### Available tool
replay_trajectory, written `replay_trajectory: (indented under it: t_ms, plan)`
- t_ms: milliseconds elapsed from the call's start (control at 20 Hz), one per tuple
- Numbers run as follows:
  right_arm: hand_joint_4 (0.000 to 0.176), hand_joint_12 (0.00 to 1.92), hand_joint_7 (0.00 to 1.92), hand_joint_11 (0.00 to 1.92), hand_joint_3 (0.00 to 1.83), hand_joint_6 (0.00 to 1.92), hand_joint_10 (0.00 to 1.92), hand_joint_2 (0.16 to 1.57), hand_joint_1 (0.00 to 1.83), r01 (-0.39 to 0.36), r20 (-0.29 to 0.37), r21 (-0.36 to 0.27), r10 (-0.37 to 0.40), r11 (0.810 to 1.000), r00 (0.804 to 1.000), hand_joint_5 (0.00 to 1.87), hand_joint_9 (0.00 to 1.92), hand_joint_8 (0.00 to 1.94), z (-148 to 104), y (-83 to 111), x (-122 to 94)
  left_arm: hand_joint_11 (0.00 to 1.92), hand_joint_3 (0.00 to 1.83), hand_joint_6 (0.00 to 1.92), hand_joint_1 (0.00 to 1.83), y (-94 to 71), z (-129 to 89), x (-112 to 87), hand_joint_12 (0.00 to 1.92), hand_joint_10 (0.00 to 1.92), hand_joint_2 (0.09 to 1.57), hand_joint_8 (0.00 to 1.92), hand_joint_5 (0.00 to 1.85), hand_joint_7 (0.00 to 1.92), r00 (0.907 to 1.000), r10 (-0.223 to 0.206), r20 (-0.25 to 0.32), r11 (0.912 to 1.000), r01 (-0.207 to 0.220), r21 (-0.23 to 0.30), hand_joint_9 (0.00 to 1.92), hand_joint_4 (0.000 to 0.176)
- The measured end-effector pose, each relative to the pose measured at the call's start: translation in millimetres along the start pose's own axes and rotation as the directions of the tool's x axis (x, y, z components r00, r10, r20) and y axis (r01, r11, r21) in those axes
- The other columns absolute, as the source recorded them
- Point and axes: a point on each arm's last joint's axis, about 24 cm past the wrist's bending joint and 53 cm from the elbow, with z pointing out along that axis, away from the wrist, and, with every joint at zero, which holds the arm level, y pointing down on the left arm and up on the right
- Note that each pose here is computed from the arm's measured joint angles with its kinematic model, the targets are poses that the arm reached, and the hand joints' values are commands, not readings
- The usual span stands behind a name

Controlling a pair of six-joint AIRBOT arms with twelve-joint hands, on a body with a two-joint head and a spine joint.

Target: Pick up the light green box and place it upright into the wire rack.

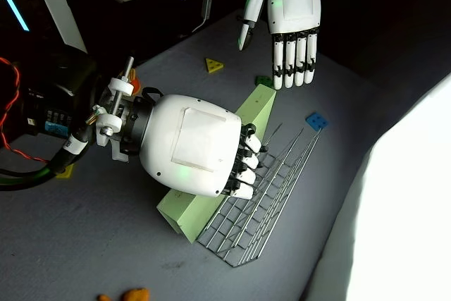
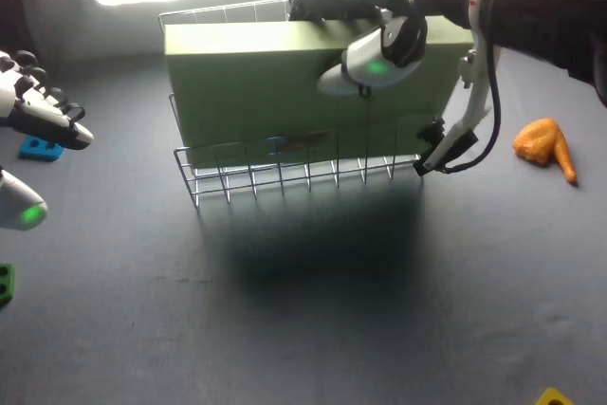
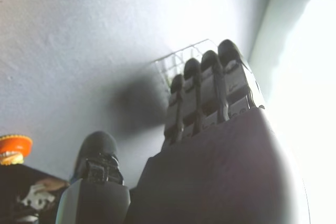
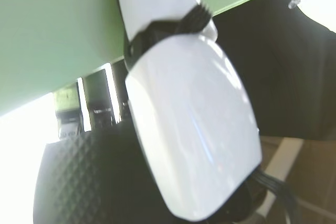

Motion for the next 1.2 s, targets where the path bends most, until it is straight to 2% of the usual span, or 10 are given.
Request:
replay_trajectory:
  t_ms: [50, 150, 250, 300, 400, 500, 650, 850, 1000, 1200]
  plan:
    - [0.0, 1.72, 0.92, 0.68, 0.0, 0.98, 1.41, 1.16, 1.23, -0.001, -0.006, -0.004, 0.001, 1.0, 1.0, 0.91, 0.82, 1.28, 1, 2.1, 3, 0.0, 0.0, 0.0, 0.1, -0.1, 0, 0.0, 0.23, 0.0, 1.23, 0.0, 0.15, 0.16, 1.0, -0.001, 0.0, 1.0, 0.001, 0.0, 0.1, 0.0]
    - [0.0, 1.7, 0.89, 0.68, 0.0, 0.97, 1.47, 1.16, 1.36, -0.003, -0.023, -0.012, 0.003, 1.0, 1.0, 0.87, 0.8, 1.2, 3, 5.9, 10, 0.0, 0.0, 0.0, 0.08, 0.0, 0, 0.1, 0.16, 0.0, 1.24, 0.0, 0.13, 0.12, 1.0, 0.0, 0.0, 1.0, 0.0, 0.0, 0.06, 0.0]
    - [0.0, 1.69, 0.91, 0.67, 0.0, 0.96, 1.46, 1.16, 1.37, -0.003, -0.029, -0.016, 0.002, 1.0, 1.0, 0.88, 0.81, 1.16, 4, 7.7, 14, 0.0, 0.0, 0.0, 0.06, -0.3, 0, -0.2, 0.16, 0.0, 1.24, 0.0, 0.14, 0.13, 1.0, -0.001, 0.001, 1.0, 0.001, 0.001, 0.06, 0.0]
    - [0.0, 1.7, 0.89, 0.67, 0.0, 0.95, 1.49, 1.16, 1.36, -0.002, -0.029, -0.013, 0.002, 1.0, 1.0, 0.88, 0.8, 1.18, 4, 6.7, 15, 0.0, 0.0, 0.01, 0.09, 0.0, 0, 0.0, 0.25, 0.01, 1.24, 0.0, 0.15, 0.16, 1.0, 0.0, 0.0, 1.0, 0.0, 0.0, 0.09, 0.0]
    - [0.0, 1.72, 0.95, 0.7, 0.0, 0.96, 1.4, 1.15, 1.24, -0.001, -0.025, -0.012, 0.001, 1.0, 1.0, 0.91, 0.85, 1.25, 4, 6.0, 14, 0.0, 0.0, 0.0, 0.09, 0.0, 0, 0.0, 0.3, 0.01, 1.23, 0.01, 0.15, 0.19, 1.0, 0.0, 0.0, 1.0, 0.0, 0.0, 0.12, 0.0]
    - [0.0, 1.7, 0.97, 0.71, 0.0, 0.92, 1.37, 1.14, 1.24, 0.001, -0.019, -0.01, -0.001, 1.0, 1.0, 0.94, 0.87, 1.22, 4, 5.6, 12, 0.0, 0.0, 0.0, 0.09, -0.3, 0, -0.1, 0.3, 0.01, 1.23, 0.0, 0.15, 0.19, 1.0, -0.001, 0.0, 1.0, 0.001, 0.001, 0.12, 0.0]
    - [0.0, 1.7, 0.95, 0.7, 0.0, 0.98, 1.37, 1.15, 1.23, 0.007, -0.016, 0.001, -0.007, 1.0, 1.0, 0.91, 0.85, 1.23, 5, -0.3, 13, 0.0, 0.0, 0.0, 0.04, -0.1, 0, 0.1, 0.15, 0.0, 1.23, 0.0, 0.12, 0.14, 1.0, -0.001, 0.0, 1.0, 0.001, 0.0, 0.08, 0.0]
    - [0.0, 1.72, 0.95, 0.71, 0.0, 0.96, 1.39, 1.14, 1.23, 0.012, -0.018, 0.004, -0.012, 1.0, 1.0, 0.92, 0.85, 1.23, 7, -1.8, 15, 0.0, 0.0, 0.01, 0.05, -0.3, 0, -0.1, 0.21, 0.01, 1.22, 0.01, 0.17, 0.19, 1.0, -0.001, 0.0, 1.0, 0.001, 0.001, 0.11, 0.0]
    - [0.0, 1.8, 0.86, 0.61, 0.0, 1.15, 1.54, 1.19, 1.35, 0.013, -0.007, 0.012, -0.013, 1.0, 1.0, 0.77, 0.76, 1.22, 9, -5.4, 10, 0.0, 0.0, 0.01, 0.03, -0.1, 0, 0.0, 0.14, 0.0, 1.22, 0.0, 0.14, 0.16, 1.0, -0.001, 0.0, 1.0, 0.001, 0.0, 0.09, 0.0]
    - [0.0, 1.79, 0.83, 0.56, 0.0, 1.23, 1.52, 1.2, 1.34, 0.023, -0.009, 0.02, -0.023, 1.0, 1.0, 0.72, 0.77, 1.26, 8, -10.0, 11, 0.0, 0.0, 0.0, 0.04, -0.1, 0, 0.0, 0.16, 0.01, 1.22, 0.0, 0.14, 0.17, 1.0, -0.001, 0.0, 1.0, 0.001, 0.0, 0.11, 0.0]
